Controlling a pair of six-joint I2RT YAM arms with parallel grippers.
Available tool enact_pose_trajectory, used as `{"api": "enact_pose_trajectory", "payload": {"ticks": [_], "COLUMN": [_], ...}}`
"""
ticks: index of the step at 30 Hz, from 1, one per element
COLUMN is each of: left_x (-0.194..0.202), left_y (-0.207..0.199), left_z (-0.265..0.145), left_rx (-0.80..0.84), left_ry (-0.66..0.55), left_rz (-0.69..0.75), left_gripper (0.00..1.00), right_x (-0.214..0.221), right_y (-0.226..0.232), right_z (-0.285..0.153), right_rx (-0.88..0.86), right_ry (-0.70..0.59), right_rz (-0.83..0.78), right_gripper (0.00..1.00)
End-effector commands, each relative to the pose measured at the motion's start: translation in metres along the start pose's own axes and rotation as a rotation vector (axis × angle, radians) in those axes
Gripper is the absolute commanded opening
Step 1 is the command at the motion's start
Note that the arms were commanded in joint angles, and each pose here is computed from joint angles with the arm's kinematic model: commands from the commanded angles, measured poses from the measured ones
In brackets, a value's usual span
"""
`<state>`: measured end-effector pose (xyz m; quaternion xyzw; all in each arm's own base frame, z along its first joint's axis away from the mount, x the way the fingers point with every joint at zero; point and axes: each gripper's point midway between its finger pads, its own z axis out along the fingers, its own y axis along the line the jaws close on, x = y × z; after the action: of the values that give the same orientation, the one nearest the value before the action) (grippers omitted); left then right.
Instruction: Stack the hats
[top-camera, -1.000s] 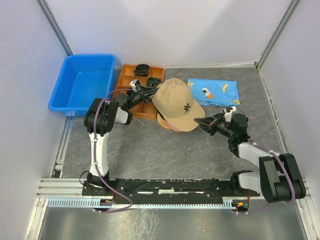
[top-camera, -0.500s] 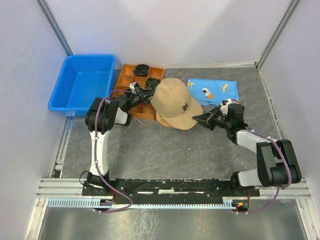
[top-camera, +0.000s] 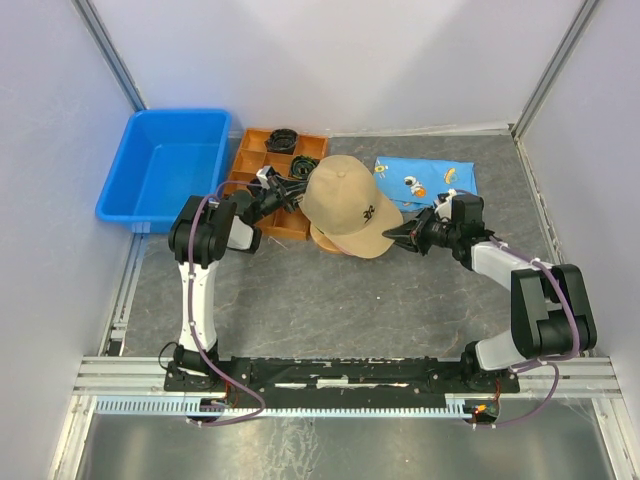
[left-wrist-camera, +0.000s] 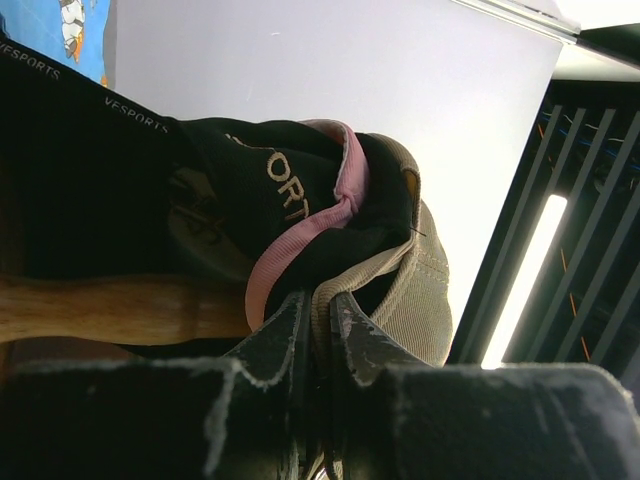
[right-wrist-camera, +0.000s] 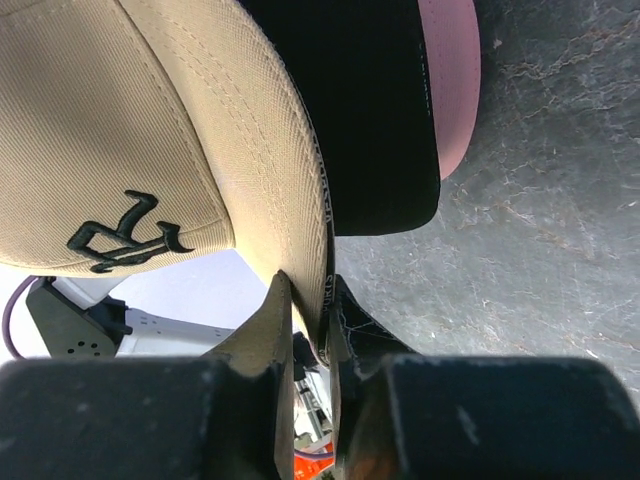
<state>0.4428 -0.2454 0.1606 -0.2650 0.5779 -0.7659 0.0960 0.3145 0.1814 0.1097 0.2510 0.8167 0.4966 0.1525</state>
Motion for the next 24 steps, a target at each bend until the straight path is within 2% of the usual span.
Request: {"api": "enact_pose_trajectory", "payload": {"ticks": [1, 3, 7, 10, 12, 14, 18, 24], "left_x": [-0.020, -0.016, -0.009, -0.014, -0.021, -0.028, -0.044, -0.068], "left_y": [-0.048, -0.063, -0.089, -0.094, -0.092, -0.087, -0.071, -0.053], "left_z": [-0.026, -0.024, -0.020, -0.018, -0.018, -0.018, -0.019, -0.023], "left_rx": [0.160, 0.183, 0.223, 0.211, 0.185, 0.154, 0.084, -0.012], "left_ry": [-0.055, -0.044, -0.032, -0.055, -0.087, -0.110, -0.162, -0.248], "left_rz": [-0.023, -0.002, 0.035, 0.059, 0.072, 0.093, 0.126, 0.172], "left_gripper": [0.03, 0.03, 0.06, 0.17, 0.29, 0.33, 0.35, 0.37], "right_x": [0.026, 0.023, 0.017, 0.013, 0.011, 0.010, 0.010, 0.008], "right_y": [-0.083, -0.075, -0.061, -0.053, -0.048, -0.045, -0.042, -0.036], "right_z": [-0.005, -0.006, -0.011, -0.012, -0.013, -0.015, -0.018, -0.025], "right_rx": [0.332, 0.320, 0.303, 0.290, 0.281, 0.281, 0.275, 0.273], "right_ry": [0.040, 0.031, 0.006, -0.012, -0.021, -0.023, -0.032, -0.053], "right_rz": [0.105, 0.093, 0.063, 0.054, 0.048, 0.043, 0.040, 0.031], "right_gripper": [0.21, 0.27, 0.29, 0.30, 0.31, 0.31, 0.31, 0.37]}}
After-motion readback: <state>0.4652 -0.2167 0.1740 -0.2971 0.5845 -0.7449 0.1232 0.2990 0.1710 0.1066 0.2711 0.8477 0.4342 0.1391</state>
